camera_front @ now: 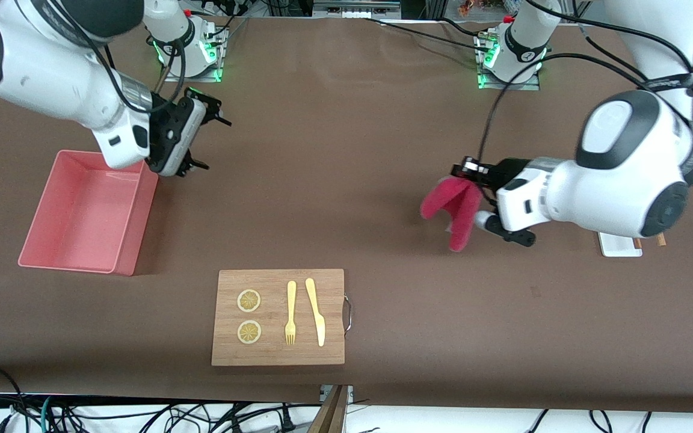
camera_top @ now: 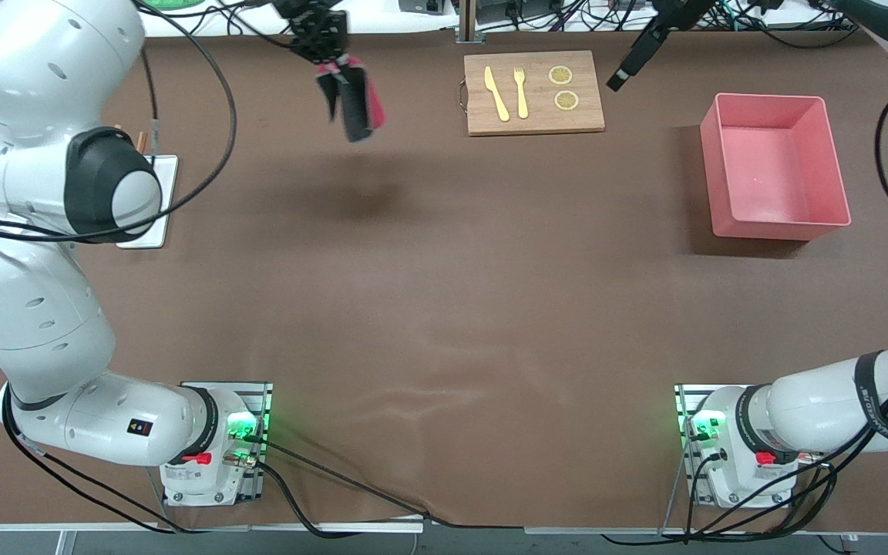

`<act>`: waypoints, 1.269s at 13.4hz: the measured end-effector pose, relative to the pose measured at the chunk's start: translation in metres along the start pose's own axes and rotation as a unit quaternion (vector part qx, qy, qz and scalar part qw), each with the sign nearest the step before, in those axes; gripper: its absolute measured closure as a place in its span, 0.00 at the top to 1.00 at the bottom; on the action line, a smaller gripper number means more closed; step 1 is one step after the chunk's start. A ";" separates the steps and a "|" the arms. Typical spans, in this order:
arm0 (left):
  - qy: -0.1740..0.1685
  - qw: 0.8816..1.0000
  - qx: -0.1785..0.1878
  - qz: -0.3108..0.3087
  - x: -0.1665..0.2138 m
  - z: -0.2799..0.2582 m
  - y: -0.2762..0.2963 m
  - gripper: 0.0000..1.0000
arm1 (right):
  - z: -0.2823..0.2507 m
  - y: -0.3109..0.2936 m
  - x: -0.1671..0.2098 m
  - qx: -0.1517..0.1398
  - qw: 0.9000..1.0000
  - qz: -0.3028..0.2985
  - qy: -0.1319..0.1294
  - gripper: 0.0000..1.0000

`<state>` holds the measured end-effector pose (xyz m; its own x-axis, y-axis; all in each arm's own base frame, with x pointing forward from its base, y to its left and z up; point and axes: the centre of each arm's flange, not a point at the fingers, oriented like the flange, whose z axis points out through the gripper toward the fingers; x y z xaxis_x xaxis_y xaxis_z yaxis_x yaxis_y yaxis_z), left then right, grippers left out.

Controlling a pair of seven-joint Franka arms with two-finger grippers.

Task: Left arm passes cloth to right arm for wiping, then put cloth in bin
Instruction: 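Carry the cloth toward the right gripper while the right gripper approaches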

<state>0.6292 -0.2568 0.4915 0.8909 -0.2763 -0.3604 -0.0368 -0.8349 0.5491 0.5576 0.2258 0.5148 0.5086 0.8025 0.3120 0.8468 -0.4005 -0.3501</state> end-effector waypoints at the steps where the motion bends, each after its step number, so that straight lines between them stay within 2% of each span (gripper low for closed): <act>1: 0.013 1.000 -0.003 -0.022 0.002 0.011 0.024 0.03 | 0.015 0.009 0.004 0.008 0.999 -0.027 0.015 1.00; 4: 0.052 0.994 -0.024 -0.092 0.000 0.046 0.096 0.03 | 0.068 0.032 0.016 0.024 0.993 -0.104 0.044 1.00; 6: 0.055 0.989 -0.067 -0.117 -0.007 0.066 0.140 0.03 | 0.097 0.041 0.025 0.015 0.989 -0.137 0.055 1.00; 8: 0.048 0.986 -0.082 -0.137 -0.015 0.081 0.164 0.03 | 0.115 0.034 0.038 0.007 0.986 -0.156 0.060 1.00; 12: 0.070 0.973 -0.106 -0.194 -0.025 0.095 0.202 0.03 | 0.129 0.014 0.057 -0.004 0.981 -0.182 0.066 1.00; 14: 0.087 0.964 -0.123 -0.218 -0.031 0.105 0.223 0.03 | 0.128 0.010 0.061 0.003 0.976 -0.199 0.083 1.00; 17: 0.092 0.959 -0.127 -0.235 -0.034 0.111 0.232 0.03 | 0.127 0.005 0.063 0.021 0.968 -0.226 0.105 1.00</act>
<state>0.5403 -0.4944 0.5476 0.8480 0.2099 -0.4866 0.4785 -0.6979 0.5328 0.5741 0.3311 0.4204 0.1117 0.7824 0.6127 0.9855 -0.0079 -0.1695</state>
